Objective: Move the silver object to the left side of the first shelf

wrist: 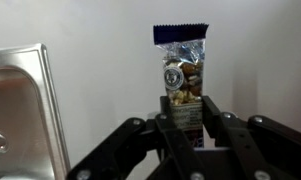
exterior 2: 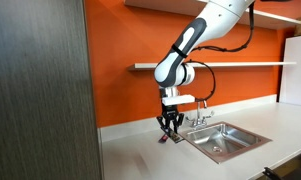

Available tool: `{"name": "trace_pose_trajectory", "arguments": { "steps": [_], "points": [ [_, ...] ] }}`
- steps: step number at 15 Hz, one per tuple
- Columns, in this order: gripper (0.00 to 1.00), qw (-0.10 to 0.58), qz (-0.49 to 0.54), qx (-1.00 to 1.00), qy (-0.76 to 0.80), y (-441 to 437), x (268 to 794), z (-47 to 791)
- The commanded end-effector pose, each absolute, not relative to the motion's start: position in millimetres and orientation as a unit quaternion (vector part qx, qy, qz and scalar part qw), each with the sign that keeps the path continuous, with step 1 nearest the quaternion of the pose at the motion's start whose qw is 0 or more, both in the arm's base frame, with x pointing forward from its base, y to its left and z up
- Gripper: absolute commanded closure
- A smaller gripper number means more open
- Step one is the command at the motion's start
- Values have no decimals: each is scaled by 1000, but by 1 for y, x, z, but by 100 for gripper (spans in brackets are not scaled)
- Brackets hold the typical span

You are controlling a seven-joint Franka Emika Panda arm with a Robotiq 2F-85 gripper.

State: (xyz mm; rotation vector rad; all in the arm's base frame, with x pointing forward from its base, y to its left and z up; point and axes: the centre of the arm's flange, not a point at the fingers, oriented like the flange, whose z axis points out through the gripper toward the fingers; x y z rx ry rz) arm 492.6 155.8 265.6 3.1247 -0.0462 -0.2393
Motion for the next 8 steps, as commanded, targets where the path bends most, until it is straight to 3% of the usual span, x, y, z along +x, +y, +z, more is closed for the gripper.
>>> {"name": "trace_pose_trajectory", "arguments": {
  "steps": [1,8],
  "points": [
    [90,15,-58,997,-55,154,478,305],
    [90,20,1,994,-106,149,477,366]
  ]
}}
